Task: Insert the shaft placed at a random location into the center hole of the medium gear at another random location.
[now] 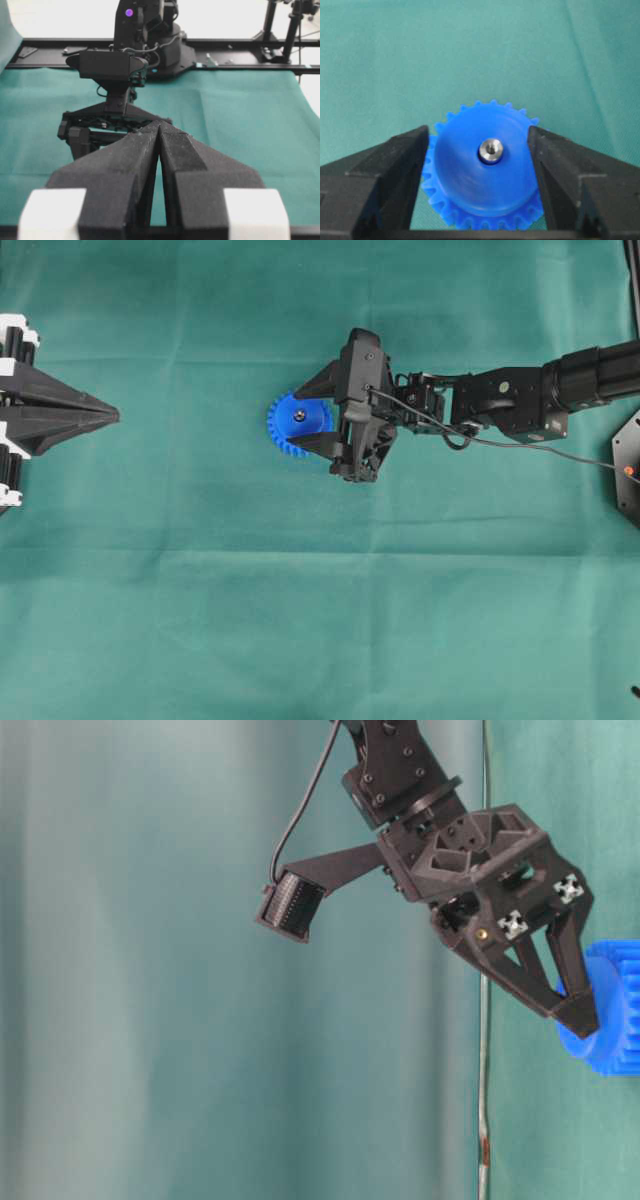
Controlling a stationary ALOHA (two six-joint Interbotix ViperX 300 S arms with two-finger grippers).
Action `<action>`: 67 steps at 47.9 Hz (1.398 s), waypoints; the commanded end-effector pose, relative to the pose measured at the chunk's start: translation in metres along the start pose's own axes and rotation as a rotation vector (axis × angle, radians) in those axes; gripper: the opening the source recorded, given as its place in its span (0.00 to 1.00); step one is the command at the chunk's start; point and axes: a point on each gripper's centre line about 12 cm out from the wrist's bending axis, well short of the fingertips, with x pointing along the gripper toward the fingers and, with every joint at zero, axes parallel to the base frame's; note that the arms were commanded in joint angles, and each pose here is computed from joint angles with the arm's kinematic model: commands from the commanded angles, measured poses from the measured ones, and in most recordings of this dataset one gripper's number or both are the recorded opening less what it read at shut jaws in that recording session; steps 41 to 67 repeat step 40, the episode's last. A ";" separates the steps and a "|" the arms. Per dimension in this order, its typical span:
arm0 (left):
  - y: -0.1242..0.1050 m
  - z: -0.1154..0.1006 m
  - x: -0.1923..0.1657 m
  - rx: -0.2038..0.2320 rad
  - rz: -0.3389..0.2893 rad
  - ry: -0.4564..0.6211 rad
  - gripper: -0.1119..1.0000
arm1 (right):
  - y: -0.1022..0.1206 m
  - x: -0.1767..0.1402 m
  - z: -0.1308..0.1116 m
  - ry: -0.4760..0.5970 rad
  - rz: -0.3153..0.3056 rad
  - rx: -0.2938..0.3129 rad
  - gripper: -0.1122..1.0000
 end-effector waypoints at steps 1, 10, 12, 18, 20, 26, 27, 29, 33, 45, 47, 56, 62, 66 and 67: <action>0.000 0.006 0.002 0.002 0.000 -0.015 0.10 | 0.001 -0.003 0.020 -0.061 0.002 -0.003 0.82; 0.000 0.006 0.002 0.002 0.000 -0.014 0.10 | 0.002 -0.020 0.045 -0.123 0.004 -0.012 0.82; 0.000 0.006 0.002 0.002 0.000 -0.015 0.10 | 0.002 -0.024 0.052 -0.135 0.005 -0.016 0.82; 0.000 0.006 0.002 0.003 -0.001 -0.015 0.10 | 0.001 -0.039 0.068 -0.160 0.004 -0.023 0.82; 0.000 0.006 0.002 0.002 0.000 -0.015 0.10 | 0.001 -0.042 0.072 -0.164 0.002 -0.027 0.82; 0.000 0.006 0.002 0.002 0.000 -0.017 0.10 | 0.001 -0.053 0.082 -0.178 0.003 -0.030 0.82; 0.000 0.007 0.002 0.002 -0.002 -0.017 0.10 | 0.001 -0.054 0.082 -0.180 0.003 -0.030 0.82; 0.000 0.007 0.002 0.002 0.000 -0.017 0.10 | 0.001 -0.057 0.084 -0.183 0.003 -0.030 0.82; 0.000 0.006 0.002 0.003 -0.001 -0.017 0.10 | 0.001 -0.059 0.086 -0.187 0.003 -0.030 0.82; 0.000 0.007 0.002 0.002 0.000 -0.018 0.10 | 0.001 -0.060 0.084 -0.181 0.003 -0.028 0.82; 0.000 0.007 0.002 0.002 0.000 -0.018 0.10 | 0.001 -0.060 0.084 -0.181 0.003 -0.028 0.82; 0.000 0.007 0.002 0.002 0.000 -0.018 0.10 | 0.001 -0.060 0.084 -0.181 0.003 -0.028 0.82; 0.000 0.007 0.002 0.002 0.000 -0.018 0.10 | 0.001 -0.060 0.084 -0.181 0.003 -0.028 0.82; 0.000 0.007 0.002 0.002 0.000 -0.018 0.10 | 0.001 -0.060 0.084 -0.181 0.003 -0.028 0.82; 0.000 0.007 0.002 0.002 0.000 -0.018 0.10 | 0.001 -0.060 0.084 -0.181 0.003 -0.028 0.82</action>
